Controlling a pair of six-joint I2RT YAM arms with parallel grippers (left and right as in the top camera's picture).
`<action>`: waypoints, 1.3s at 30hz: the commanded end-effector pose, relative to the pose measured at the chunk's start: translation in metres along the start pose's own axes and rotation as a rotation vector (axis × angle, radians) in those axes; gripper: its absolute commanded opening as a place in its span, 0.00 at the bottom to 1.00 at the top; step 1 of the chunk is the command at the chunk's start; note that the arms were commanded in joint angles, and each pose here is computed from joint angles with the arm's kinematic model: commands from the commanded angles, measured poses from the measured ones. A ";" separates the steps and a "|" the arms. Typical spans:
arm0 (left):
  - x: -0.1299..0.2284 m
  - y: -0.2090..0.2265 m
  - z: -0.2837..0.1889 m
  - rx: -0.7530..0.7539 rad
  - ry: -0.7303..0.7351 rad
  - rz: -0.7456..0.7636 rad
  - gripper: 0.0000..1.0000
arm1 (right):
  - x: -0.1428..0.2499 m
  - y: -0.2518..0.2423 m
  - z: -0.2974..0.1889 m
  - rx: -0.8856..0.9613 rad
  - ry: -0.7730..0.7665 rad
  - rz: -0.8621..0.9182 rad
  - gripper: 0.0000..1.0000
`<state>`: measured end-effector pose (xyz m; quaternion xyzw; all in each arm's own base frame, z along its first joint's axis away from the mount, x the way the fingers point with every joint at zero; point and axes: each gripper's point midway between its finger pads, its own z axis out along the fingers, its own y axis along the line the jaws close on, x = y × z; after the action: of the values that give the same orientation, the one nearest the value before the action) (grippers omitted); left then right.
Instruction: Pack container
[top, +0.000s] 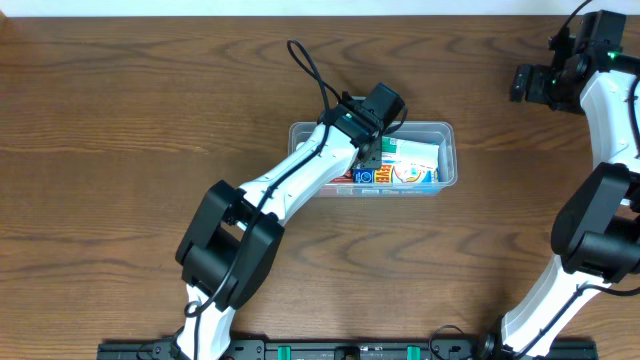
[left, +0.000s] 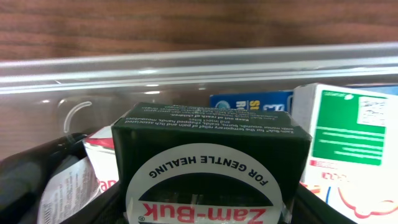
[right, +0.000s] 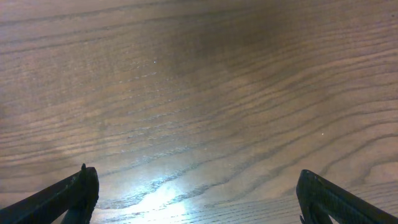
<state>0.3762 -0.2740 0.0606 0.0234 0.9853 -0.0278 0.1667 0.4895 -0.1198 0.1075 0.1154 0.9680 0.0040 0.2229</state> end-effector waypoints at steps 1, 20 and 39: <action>-0.002 0.001 0.006 -0.015 0.001 -0.006 0.50 | -0.002 -0.002 -0.002 0.005 -0.007 0.009 0.99; -0.015 -0.009 -0.028 0.079 -0.039 -0.024 0.86 | -0.002 -0.002 -0.002 0.005 -0.007 0.009 0.99; -0.094 0.181 -0.254 -0.075 -0.572 -0.352 0.98 | -0.002 -0.002 -0.002 0.005 -0.006 0.009 0.99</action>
<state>0.3932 -0.1309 0.2992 -0.1203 0.9081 -0.0897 0.3909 0.4895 -0.1198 0.1075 0.1154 0.9680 0.0040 0.2229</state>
